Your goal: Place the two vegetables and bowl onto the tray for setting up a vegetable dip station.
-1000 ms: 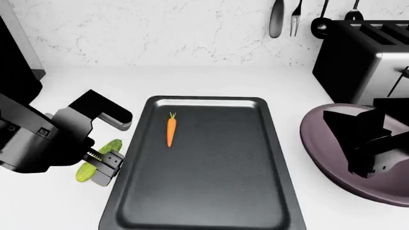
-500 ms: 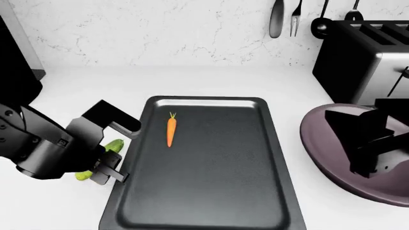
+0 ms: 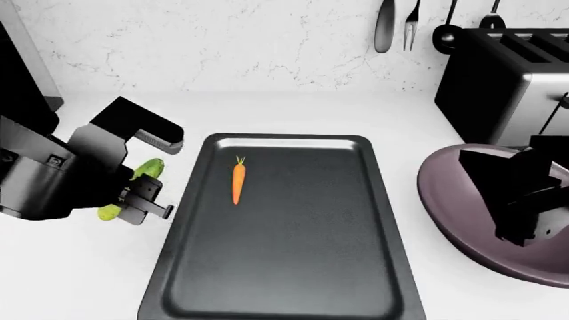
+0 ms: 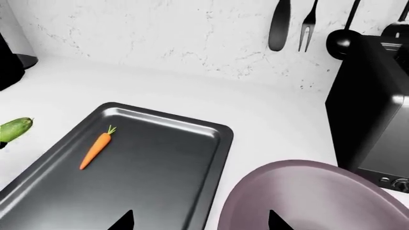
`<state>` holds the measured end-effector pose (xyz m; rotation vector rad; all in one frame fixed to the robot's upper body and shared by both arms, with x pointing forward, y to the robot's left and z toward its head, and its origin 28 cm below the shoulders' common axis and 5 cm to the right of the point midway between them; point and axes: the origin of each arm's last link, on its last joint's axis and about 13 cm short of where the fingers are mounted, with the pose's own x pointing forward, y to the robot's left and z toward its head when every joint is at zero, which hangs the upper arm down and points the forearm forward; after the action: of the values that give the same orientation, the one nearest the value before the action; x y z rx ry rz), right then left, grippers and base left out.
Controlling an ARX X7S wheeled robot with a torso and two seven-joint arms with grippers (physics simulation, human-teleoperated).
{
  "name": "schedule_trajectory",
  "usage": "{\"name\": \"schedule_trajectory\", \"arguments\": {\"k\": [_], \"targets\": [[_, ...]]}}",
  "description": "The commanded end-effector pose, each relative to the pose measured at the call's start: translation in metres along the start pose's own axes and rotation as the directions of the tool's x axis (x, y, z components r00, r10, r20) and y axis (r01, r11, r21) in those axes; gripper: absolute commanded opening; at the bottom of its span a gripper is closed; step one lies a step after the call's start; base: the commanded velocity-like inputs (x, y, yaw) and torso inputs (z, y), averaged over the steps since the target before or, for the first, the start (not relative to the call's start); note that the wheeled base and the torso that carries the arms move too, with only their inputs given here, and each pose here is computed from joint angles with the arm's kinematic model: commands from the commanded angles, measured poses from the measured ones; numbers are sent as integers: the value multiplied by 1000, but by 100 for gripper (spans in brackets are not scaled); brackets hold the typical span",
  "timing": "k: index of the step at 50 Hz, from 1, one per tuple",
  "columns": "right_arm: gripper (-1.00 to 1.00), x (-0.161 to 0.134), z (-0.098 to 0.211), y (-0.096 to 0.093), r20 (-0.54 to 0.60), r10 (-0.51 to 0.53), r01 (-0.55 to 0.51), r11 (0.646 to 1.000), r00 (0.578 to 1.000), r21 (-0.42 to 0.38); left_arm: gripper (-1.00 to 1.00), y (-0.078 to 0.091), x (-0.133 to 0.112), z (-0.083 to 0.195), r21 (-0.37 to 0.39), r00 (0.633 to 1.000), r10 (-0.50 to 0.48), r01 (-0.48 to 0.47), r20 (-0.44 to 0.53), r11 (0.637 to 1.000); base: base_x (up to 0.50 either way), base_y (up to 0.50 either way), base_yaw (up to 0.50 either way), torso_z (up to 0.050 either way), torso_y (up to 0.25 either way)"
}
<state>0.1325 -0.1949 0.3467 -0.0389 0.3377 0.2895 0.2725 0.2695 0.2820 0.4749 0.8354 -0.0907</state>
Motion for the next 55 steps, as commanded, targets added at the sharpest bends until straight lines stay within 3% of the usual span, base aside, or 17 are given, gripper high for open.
{"name": "schedule_trajectory", "arguments": {"k": [1,5,11,22,32,41,45,55], "targets": [[100,-2,1,0,4,-2,2,1000,1000,7,-100,2,-60,47,20,976,-5,1,218,1000,0,0,0,0,0],[100,-1,1,1,1,-2,2,1000,1000,-1,-100,-13,-70,61,32,965,-121,116,233,993,0,0,0,0,0],[100,-1,2,2,-4,7,-7,1000,1000,2,-100,-41,-57,75,36,949,-242,240,204,970,0,0,0,0,0],[100,1,3,2,-10,6,-6,1000,1000,-3,-100,-76,-33,102,111,926,-336,320,173,941,0,0,0,0,0],[100,5,2,2,-16,9,-9,1000,1000,-7,-100,-101,8,114,103,926,-358,347,122,932,0,0,0,0,0],[100,4,0,0,-10,12,-12,1000,1000,6,-100,-105,34,112,98,943,-326,319,71,943,0,0,0,0,0],[100,4,1,0,-8,13,-13,1000,1000,8,-100,-114,41,108,120,933,-357,350,48,929,0,0,0,0,0],[100,4,0,-1,-8,13,-13,1000,1000,11,-100,-111,38,111,121,925,-372,362,74,924,0,0,0,0,0]]}}
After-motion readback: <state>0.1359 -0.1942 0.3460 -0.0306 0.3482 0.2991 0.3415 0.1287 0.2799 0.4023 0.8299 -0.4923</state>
